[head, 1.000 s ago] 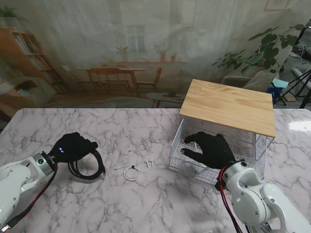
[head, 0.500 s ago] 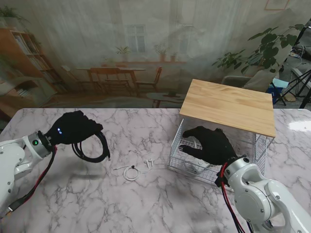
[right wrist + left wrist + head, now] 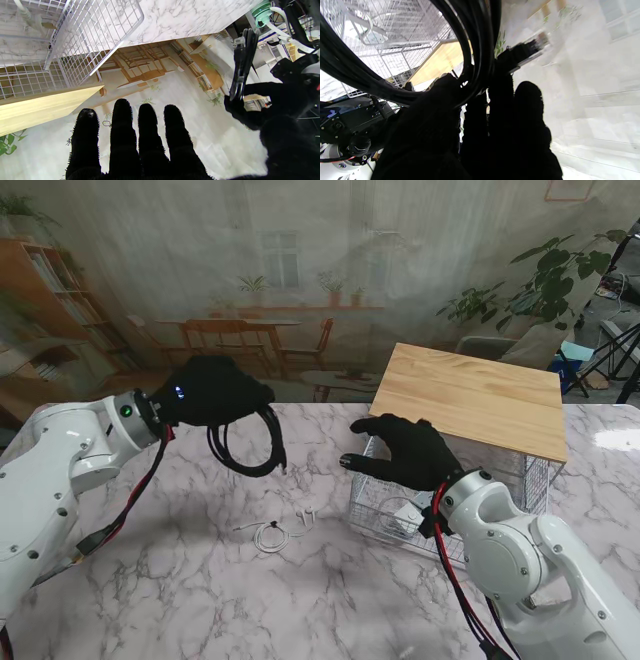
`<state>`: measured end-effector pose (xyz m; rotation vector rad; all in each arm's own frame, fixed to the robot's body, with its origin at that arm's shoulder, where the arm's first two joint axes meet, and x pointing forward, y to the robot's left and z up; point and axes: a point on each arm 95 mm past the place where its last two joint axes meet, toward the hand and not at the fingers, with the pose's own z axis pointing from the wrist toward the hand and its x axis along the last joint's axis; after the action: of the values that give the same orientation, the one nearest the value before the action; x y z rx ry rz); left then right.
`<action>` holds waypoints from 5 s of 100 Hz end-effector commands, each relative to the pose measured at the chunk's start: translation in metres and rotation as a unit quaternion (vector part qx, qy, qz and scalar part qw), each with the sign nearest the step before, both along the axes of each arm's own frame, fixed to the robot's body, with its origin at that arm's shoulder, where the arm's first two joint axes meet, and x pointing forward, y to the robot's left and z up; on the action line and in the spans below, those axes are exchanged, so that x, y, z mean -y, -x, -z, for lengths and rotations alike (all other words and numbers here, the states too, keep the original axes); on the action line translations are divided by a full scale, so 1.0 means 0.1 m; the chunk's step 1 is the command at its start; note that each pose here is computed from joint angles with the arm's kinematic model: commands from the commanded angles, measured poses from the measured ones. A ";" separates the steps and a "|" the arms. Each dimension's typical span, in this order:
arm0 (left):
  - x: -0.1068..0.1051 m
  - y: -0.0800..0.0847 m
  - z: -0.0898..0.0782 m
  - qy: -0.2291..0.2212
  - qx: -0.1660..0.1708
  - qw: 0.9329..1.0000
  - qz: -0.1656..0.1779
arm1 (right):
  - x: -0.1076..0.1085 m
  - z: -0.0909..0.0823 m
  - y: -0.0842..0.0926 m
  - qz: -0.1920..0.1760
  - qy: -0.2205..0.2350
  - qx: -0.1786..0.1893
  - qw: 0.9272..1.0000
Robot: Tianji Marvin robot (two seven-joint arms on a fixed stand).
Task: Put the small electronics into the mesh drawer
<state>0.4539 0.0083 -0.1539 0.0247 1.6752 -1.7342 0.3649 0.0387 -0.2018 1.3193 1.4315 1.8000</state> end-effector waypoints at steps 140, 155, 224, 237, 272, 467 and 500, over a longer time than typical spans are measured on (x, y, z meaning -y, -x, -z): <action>0.67 -0.12 0.01 0.009 -0.059 0.998 -0.020 | -0.47 -0.09 -0.32 0.024 -0.057 0.010 0.998; 0.46 -0.20 0.11 0.023 -0.075 0.995 -0.059 | -0.33 -0.11 -0.23 0.039 -0.064 0.028 0.997; -0.28 -0.54 1.22 0.018 -0.187 0.949 -0.254 | 0.47 0.20 0.28 0.120 0.021 0.075 0.990; -0.26 -0.57 1.29 0.018 -0.210 0.944 -0.256 | 0.52 0.26 0.23 0.136 0.028 0.071 0.988; -0.18 -0.59 1.45 -0.003 -0.242 0.938 -0.249 | 0.54 0.46 -0.04 0.155 0.067 0.024 0.985; 0.40 -0.10 1.69 -0.127 -0.328 0.931 -0.102 | 0.40 0.52 0.13 0.120 0.044 0.018 0.992; 0.24 0.04 1.82 -0.169 -0.292 0.936 -0.095 | 0.42 0.58 0.24 0.120 0.036 0.023 0.992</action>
<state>0.4496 -0.0202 -0.3279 -0.4674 2.2653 -1.3950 0.3432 -0.0047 -0.2574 1.3342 1.2402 1.5981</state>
